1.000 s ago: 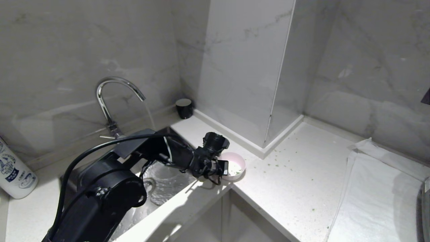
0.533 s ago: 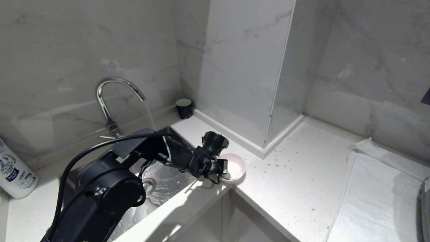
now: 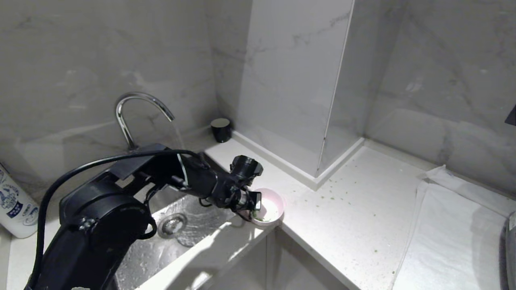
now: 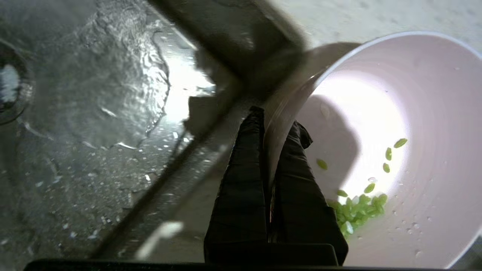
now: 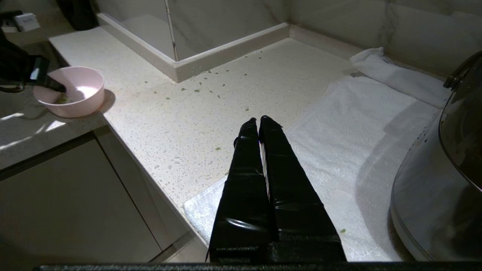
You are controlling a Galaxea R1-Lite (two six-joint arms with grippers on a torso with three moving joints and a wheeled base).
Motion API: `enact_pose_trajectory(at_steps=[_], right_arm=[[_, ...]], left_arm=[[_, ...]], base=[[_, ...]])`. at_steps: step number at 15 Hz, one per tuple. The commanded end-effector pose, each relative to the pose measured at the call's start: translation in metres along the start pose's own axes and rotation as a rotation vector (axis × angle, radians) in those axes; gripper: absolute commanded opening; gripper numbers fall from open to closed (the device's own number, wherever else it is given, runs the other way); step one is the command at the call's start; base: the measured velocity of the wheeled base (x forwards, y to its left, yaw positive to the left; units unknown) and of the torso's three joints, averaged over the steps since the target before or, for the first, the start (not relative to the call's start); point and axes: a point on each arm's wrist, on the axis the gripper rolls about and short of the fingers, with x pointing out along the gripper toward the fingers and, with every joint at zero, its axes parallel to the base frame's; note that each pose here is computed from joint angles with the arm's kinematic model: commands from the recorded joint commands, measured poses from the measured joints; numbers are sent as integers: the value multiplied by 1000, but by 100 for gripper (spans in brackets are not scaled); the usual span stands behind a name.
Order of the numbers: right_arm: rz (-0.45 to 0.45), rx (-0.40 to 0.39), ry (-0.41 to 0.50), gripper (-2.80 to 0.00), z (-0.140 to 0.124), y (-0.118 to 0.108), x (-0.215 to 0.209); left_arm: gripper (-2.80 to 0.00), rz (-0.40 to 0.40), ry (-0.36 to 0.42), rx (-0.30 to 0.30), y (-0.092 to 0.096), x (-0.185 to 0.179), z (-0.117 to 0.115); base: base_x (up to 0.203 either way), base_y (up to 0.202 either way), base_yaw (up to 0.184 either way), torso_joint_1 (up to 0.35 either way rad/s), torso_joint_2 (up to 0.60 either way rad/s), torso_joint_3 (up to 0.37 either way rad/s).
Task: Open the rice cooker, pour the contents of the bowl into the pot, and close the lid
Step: Pick up the bowl on the table
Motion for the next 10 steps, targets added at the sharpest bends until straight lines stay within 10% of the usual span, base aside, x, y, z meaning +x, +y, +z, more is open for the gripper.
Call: enact_pose_trajectory(at_steps=[1,10], right_arm=[[1,0,3,-280,0,0,0],[1,0,2,-280,0,0,0]], left_arm=[[-280,18,-23,-64,25,-12,15],[-280,33,20,-277,123,-9,28]], base=[[0,0,0,0,0,0],[0,0,0,0,0,0]])
